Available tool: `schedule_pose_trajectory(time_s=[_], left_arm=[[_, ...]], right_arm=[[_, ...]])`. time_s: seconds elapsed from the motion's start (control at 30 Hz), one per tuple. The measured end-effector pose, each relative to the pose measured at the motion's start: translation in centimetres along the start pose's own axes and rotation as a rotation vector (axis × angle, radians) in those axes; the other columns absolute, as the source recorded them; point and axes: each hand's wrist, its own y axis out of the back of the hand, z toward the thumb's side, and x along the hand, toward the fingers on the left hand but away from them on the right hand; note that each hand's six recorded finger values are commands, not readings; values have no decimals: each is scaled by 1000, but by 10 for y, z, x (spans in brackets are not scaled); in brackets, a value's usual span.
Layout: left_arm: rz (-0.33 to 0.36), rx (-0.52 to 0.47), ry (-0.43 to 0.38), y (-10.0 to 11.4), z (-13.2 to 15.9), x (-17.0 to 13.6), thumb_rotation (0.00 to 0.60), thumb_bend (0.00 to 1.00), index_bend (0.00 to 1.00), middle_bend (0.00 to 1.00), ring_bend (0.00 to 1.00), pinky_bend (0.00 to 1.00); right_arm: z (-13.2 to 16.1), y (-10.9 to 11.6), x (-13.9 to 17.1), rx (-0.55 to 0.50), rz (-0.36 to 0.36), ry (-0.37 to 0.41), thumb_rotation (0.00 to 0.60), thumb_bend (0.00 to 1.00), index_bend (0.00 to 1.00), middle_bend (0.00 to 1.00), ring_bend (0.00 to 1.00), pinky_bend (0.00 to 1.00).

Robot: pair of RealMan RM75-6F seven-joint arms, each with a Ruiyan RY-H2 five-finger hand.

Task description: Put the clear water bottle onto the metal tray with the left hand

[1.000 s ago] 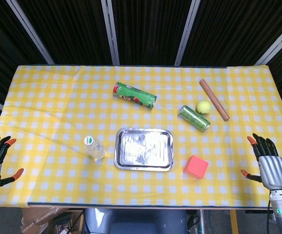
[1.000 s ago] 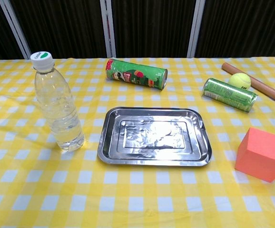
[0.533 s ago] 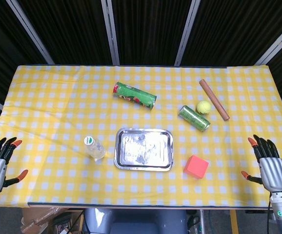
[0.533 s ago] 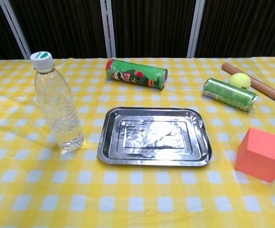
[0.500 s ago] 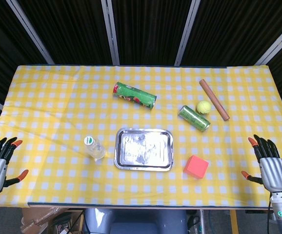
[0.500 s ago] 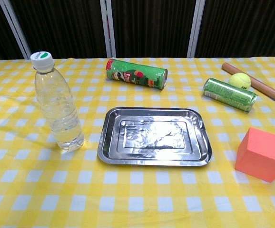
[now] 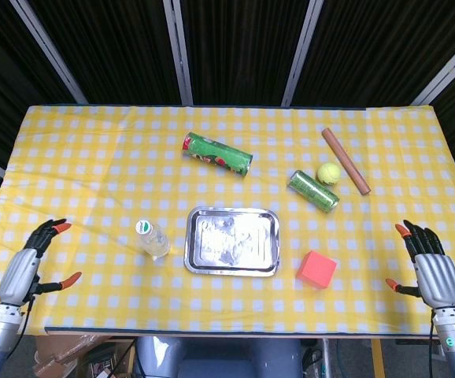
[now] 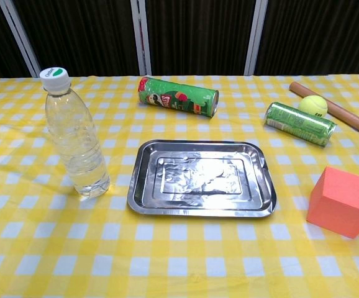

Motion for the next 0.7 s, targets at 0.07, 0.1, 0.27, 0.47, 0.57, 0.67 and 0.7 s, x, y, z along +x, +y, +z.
schedule_pose_trajectory(time_s=[0.07,0.1,0.27,0.47,0.57,0.67,0.7], left_arm=[[-74,-88,10,-14,3,11,600,230,149,83,0,0],[-103,-114,14,-20,5,16,600,230,149,83,0,0],[-195,-212,18,-51,20,46,600,230,151,84,0,0],[-182,-270,21,-71,28,69,600,231,160,86,0,0],[-174,-264,26,-80,30,81,600,230,161,86,0,0],[-179,-245,31,-91,32,90,600,231,162,86,0,0],[-182,-237,33,-94,32,92,600,231,162,87,0,0]], right_arm=[[2,1,-1,-5,-3,8,600,50,46,0,0,0],[2,1,-1,-6,-4,11,600,50,46,0,0,0],[1,0,-3,-11,5,8,600,50,46,0,0,0],[4,-1,-3,-26,9,18,600,50,46,0,0,0],[4,0,-2,-31,7,21,600,50,46,0,0,0],[4,2,-2,-38,3,22,600,50,46,0,0,0],[3,2,-2,-40,2,22,600,50,46,0,0,0]])
